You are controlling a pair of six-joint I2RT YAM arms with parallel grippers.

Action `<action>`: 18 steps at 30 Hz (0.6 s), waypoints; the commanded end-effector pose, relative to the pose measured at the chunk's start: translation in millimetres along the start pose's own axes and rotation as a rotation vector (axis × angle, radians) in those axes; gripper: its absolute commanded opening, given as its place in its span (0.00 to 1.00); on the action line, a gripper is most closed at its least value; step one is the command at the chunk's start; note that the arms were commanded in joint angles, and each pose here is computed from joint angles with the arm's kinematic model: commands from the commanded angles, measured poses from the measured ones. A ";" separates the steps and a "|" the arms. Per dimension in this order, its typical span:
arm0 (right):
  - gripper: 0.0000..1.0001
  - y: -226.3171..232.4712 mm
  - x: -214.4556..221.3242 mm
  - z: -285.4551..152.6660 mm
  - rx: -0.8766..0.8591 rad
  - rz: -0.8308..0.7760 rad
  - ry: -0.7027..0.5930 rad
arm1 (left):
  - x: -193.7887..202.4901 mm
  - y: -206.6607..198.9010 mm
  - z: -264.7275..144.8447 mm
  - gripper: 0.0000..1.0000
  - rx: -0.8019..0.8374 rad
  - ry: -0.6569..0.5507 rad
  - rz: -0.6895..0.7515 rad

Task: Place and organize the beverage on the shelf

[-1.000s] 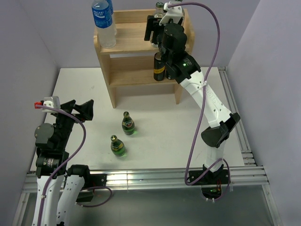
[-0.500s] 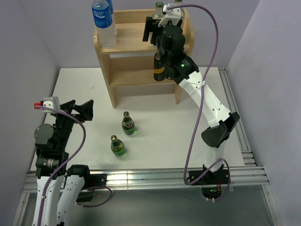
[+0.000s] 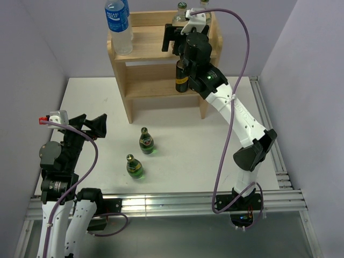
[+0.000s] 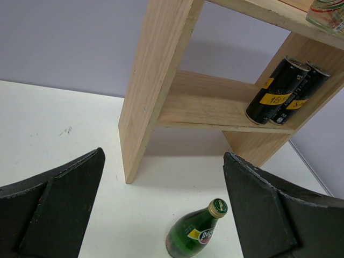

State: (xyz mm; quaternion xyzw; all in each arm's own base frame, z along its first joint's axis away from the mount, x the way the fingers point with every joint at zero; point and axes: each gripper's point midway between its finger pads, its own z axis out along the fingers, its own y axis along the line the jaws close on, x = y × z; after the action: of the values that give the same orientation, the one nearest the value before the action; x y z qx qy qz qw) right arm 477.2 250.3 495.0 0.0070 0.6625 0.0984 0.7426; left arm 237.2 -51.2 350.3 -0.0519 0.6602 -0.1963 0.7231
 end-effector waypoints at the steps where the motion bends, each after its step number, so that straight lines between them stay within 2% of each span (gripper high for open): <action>1: 1.00 -18.1 -47.0 -18.8 0.038 0.051 -0.100 | -7.9 -4.8 -2.5 0.99 0.024 -0.030 0.014; 18: 1.00 -22.1 -47.9 -34.1 0.038 0.065 -0.103 | -8.6 -5.1 -2.8 0.99 0.025 -0.033 0.014</action>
State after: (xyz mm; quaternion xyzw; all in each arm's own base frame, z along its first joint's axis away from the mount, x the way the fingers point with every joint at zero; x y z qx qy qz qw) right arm 459.9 238.9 499.6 0.0119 0.6570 0.1018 0.7469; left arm 237.2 -51.2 350.4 -0.0518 0.6600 -0.1963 0.7233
